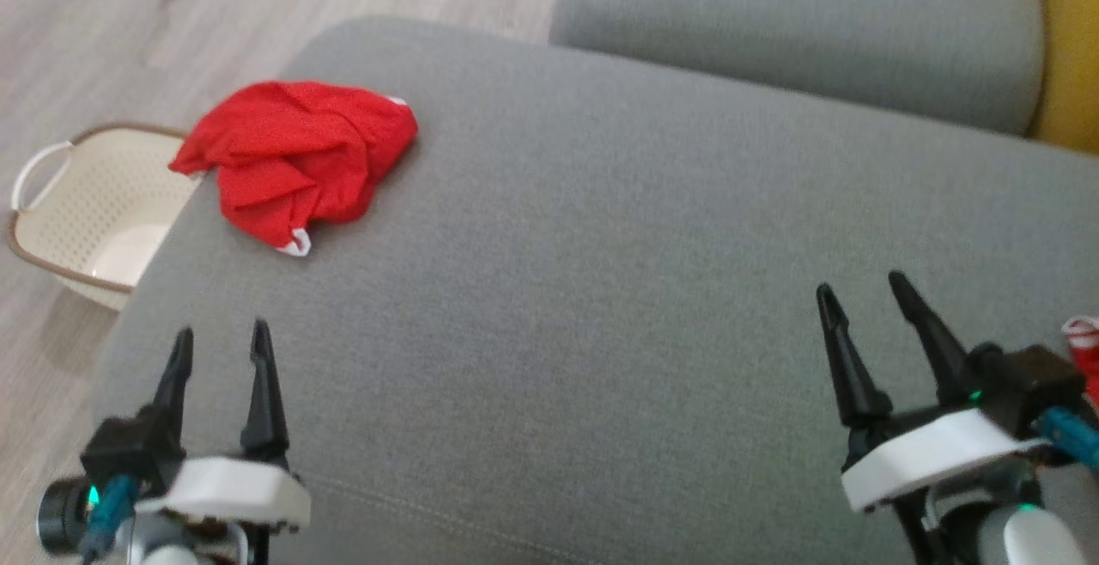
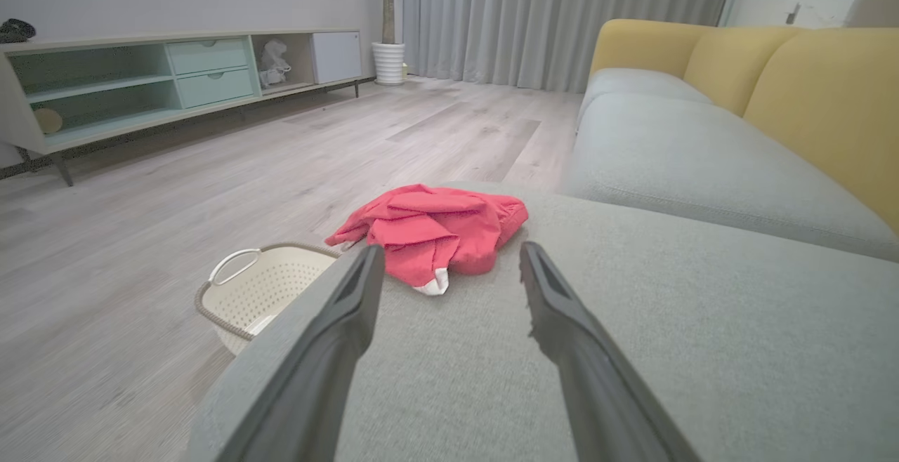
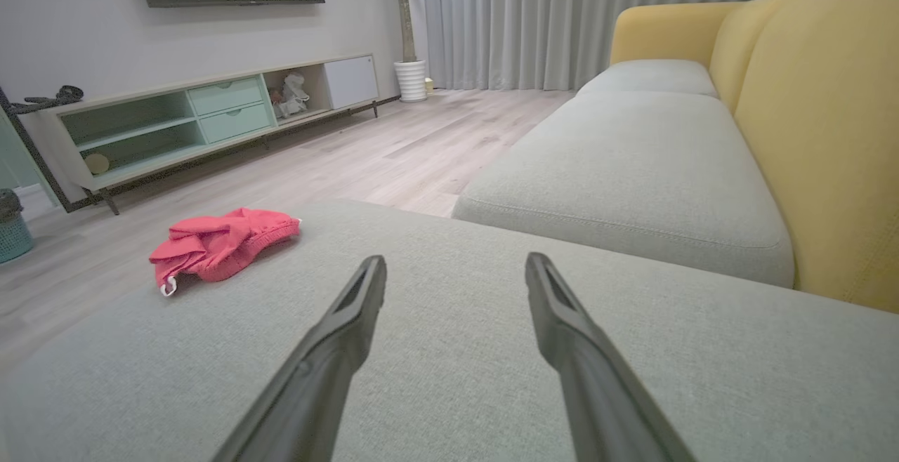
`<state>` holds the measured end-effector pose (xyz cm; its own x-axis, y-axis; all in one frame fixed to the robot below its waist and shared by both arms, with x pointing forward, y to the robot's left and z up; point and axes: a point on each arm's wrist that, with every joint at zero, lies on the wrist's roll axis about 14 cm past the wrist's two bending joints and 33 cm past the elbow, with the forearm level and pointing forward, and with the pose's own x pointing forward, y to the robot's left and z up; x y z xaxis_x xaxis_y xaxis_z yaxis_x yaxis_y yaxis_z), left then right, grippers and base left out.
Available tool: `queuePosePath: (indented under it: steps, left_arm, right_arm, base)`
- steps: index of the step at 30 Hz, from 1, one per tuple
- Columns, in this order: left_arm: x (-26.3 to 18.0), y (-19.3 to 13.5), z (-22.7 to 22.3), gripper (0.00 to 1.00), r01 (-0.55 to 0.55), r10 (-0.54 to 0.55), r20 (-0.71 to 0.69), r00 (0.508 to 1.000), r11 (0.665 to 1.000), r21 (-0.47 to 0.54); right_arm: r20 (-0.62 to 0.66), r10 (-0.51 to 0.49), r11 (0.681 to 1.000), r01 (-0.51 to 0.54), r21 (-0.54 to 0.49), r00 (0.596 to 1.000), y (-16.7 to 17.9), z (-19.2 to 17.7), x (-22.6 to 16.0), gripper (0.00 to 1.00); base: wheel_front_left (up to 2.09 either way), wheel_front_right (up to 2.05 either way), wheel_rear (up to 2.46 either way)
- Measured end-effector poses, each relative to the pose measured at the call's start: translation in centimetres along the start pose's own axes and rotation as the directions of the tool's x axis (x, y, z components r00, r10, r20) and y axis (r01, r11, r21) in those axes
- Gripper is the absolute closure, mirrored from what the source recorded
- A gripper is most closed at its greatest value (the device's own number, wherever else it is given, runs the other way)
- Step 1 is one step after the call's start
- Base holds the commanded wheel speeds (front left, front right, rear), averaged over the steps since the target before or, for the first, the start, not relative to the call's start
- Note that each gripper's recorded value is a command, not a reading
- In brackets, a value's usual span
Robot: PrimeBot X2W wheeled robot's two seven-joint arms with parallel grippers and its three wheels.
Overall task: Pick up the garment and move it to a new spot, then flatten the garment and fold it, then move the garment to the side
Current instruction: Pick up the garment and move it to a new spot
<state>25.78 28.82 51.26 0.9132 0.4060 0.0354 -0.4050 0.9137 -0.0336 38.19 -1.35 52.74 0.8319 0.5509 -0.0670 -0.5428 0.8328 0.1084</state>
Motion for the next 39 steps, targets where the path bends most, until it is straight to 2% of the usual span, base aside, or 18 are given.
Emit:
queuePosePath:
  steps: [9, 14, 17, 21, 27, 28, 29, 30, 34, 39]
  left_arm:
    - [8.0, -2.7, -0.2, 0.00, 0.040, -0.040, 0.002, 0.999, 0.999, -0.017]
    - [12.5, -2.3, -5.0, 0.00, 0.030, -0.030, -0.136, 0.990, 1.000, 0.000]
    - [13.6, -1.8, -7.5, 0.00, 0.023, -0.020, -0.211, 0.977, 1.000, 0.008]
    - [15.4, -0.6, -11.6, 0.00, -0.010, 0.016, -0.336, 0.942, 1.000, 0.021]
    - [16.9, 0.3, -15.1, 0.00, -0.051, 0.056, -0.453, 0.890, 0.998, 0.022]
    - [16.9, 0.6, -15.5, 0.25, -0.061, 0.066, -0.470, 0.880, 0.998, 0.025]
    - [16.8, 0.7, -15.9, 0.69, -0.067, 0.070, -0.484, 0.872, 0.997, 0.024]
    - [16.7, 0.8, -16.2, 1.00, -0.070, 0.071, -0.496, 0.865, 0.997, 0.021]
    - [16.7, 1.3, -15.8, 1.00, -0.071, 0.077, -0.496, 0.865, 0.997, 0.032]
    - [19.7, 0.3, -9.8, 1.00, -0.028, 0.037, -0.306, 0.951, 0.999, 0.032]
  right_arm:
    - [-0.023, -0.026, 1.000, 0.026, -0.018, 0.999, -3.7, -0.5, 3.3, 0.00]
    - [-0.076, -0.047, 0.999, 0.046, -0.007, 0.996, -5.9, -2.7, 4.6, 0.00]
    - [-0.098, -0.057, 0.998, 0.056, -0.006, 0.994, -6.7, -3.7, 4.8, 0.00]
    - [-0.130, -0.075, 0.997, 0.075, 0.001, 0.989, -8.0, -5.2, 5.1, 0.00]
    - [-0.141, -0.102, 0.995, 0.102, -0.007, 0.985, -9.5, -5.8, 5.2, 0.00]
    - [-0.144, -0.105, 0.994, 0.105, -0.006, 0.984, -9.6, -5.9, 5.1, 0.00]
    - [-0.145, -0.107, 0.994, 0.108, -0.006, 0.984, -9.7, -5.9, 5.1, 0.00]
    - [-0.144, -0.110, 0.994, 0.110, -0.007, 0.983, -9.7, -5.9, 5.0, 0.00]
    - [-0.125, -0.113, 0.994, 0.112, -0.016, 0.986, -9.7, -5.3, 4.9, 0.00]
    - [-0.078, -0.120, 0.993, 0.119, -0.023, 0.990, -9.6, -3.8, 4.8, 0.00]
  base:
    - [0.00, 0.00, 0.00]
    - [0.00, 0.00, 0.00]
    - [0.00, 0.00, 0.00]
    - [0.00, 0.00, 0.00]
    - [0.00, 0.00, 0.00]
    - [0.00, 0.00, 0.00]
    - [0.00, 0.00, 0.00]
    - [0.00, 0.00, 0.00]
    - [0.00, 0.00, 0.00]
    - [0.00, 0.00, 0.00]
